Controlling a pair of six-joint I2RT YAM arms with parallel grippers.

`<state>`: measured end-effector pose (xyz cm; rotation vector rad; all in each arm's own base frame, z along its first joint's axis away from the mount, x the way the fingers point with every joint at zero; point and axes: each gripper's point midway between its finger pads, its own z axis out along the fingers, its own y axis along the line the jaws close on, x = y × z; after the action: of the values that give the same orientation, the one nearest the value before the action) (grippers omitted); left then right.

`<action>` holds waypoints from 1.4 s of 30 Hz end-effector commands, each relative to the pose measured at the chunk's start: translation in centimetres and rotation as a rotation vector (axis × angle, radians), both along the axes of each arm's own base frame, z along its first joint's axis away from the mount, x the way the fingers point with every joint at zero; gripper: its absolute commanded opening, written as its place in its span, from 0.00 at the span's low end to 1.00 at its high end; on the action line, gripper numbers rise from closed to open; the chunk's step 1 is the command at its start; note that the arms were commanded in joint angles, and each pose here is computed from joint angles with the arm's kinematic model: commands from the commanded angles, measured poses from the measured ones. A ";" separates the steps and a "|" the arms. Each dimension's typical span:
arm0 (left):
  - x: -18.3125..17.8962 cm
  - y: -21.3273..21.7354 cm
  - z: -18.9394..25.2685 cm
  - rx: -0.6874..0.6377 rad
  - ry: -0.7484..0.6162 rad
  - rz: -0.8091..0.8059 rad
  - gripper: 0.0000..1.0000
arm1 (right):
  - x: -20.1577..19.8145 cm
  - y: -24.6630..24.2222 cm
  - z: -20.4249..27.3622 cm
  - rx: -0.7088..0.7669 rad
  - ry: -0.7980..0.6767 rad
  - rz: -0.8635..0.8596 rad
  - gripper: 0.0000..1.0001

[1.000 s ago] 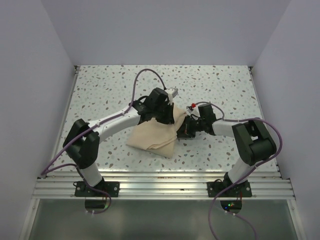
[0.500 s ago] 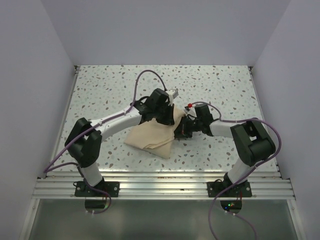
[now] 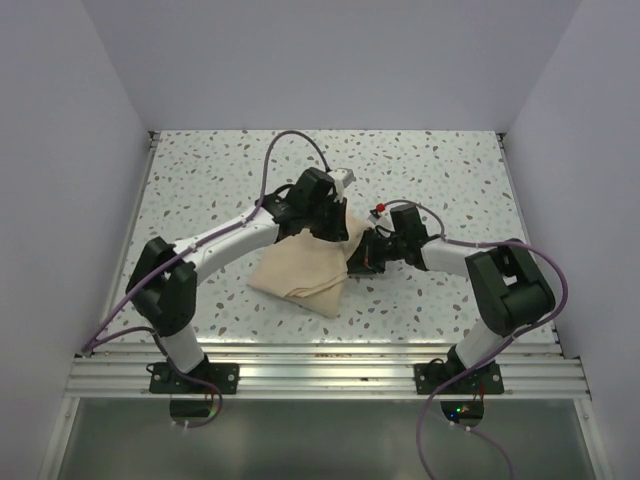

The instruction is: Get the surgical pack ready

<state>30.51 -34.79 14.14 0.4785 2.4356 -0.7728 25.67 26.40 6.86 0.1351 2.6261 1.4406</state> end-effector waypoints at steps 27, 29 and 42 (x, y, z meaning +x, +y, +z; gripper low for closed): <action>-2.3 -2.3 -3.7 -0.028 0.080 -0.099 0.09 | 0.8 1.6 0.2 0.111 -0.015 0.022 0.00; -2.9 -2.8 -4.2 -0.020 0.093 -0.110 0.08 | 0.7 1.6 -0.3 0.118 -0.006 0.016 0.00; -3.4 -1.0 -1.8 0.007 0.043 -0.076 0.10 | 0.1 -3.4 -2.0 0.003 0.040 -0.031 0.00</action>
<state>28.54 -35.11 9.64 0.5276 2.5231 -0.7510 26.50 25.45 5.68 0.2231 2.5941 1.5377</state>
